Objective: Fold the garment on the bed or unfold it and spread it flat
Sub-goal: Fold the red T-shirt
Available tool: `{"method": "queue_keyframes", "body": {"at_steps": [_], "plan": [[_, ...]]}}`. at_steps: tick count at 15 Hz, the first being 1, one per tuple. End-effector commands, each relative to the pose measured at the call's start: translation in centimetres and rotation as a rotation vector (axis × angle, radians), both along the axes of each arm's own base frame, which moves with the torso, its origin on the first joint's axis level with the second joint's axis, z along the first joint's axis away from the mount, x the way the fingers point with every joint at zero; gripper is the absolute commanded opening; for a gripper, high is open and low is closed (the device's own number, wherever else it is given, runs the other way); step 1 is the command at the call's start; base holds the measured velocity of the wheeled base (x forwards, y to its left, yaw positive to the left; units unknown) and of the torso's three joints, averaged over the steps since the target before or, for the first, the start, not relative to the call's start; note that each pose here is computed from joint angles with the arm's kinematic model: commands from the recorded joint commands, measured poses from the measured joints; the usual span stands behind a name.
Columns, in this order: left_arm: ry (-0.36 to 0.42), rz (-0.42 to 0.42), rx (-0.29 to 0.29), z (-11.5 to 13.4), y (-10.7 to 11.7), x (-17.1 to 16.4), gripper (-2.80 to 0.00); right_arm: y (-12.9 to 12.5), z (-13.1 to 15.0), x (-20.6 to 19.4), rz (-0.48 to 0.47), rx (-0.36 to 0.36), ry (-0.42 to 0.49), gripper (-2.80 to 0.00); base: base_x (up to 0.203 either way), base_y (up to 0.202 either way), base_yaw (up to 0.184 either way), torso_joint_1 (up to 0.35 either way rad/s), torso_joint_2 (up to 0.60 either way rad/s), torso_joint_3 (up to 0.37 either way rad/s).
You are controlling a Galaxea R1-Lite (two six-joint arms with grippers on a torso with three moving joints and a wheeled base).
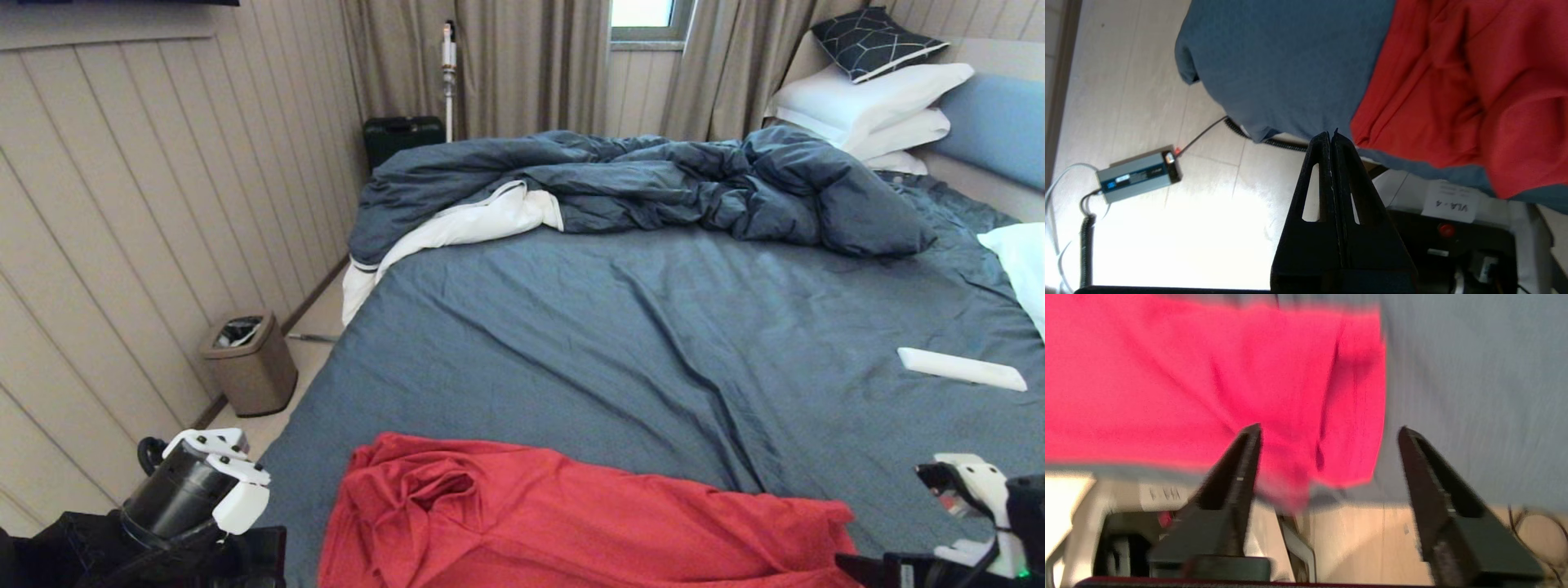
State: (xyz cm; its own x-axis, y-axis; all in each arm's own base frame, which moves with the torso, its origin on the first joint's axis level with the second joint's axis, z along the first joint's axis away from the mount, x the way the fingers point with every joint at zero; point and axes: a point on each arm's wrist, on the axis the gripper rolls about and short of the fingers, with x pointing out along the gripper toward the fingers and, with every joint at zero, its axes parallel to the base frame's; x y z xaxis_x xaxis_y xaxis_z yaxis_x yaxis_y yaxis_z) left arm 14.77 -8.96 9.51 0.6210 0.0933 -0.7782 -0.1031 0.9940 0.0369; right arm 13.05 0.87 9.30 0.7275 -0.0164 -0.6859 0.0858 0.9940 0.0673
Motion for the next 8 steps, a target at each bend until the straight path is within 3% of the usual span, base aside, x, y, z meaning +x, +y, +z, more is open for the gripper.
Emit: {"method": "queue_keyframes", "body": {"at_steps": [1, 2, 3, 8], "plan": [[-0.031, 0.007, -0.019, 0.6, 0.1, 0.0, -2.80, 0.1, 1.1, 0.6, -0.002, 0.007, -0.055, 0.00, 0.000, 0.000, 0.000, 0.000, 0.00, 0.000], [-0.046, 0.007, -0.028, 0.9, 0.1, 0.0, -2.80, 0.1, 1.7, 1.0, 0.000, 0.011, -0.081, 0.00, 0.000, 0.000, 0.000, 0.000, 0.00, 0.000], [-0.055, 0.006, -0.031, 1.1, 0.1, -0.1, -2.80, 0.2, 2.1, 1.0, 0.003, 0.014, -0.095, -2.80, 0.000, 0.000, 0.000, 0.000, 0.00, 0.000], [-0.062, -0.026, -0.018, 1.9, -0.8, 1.0, -2.80, 0.9, 1.2, 2.4, 0.036, 0.018, -0.007, -2.80, 0.000, 0.000, 0.000, 0.000, 0.00, 0.000]]}}
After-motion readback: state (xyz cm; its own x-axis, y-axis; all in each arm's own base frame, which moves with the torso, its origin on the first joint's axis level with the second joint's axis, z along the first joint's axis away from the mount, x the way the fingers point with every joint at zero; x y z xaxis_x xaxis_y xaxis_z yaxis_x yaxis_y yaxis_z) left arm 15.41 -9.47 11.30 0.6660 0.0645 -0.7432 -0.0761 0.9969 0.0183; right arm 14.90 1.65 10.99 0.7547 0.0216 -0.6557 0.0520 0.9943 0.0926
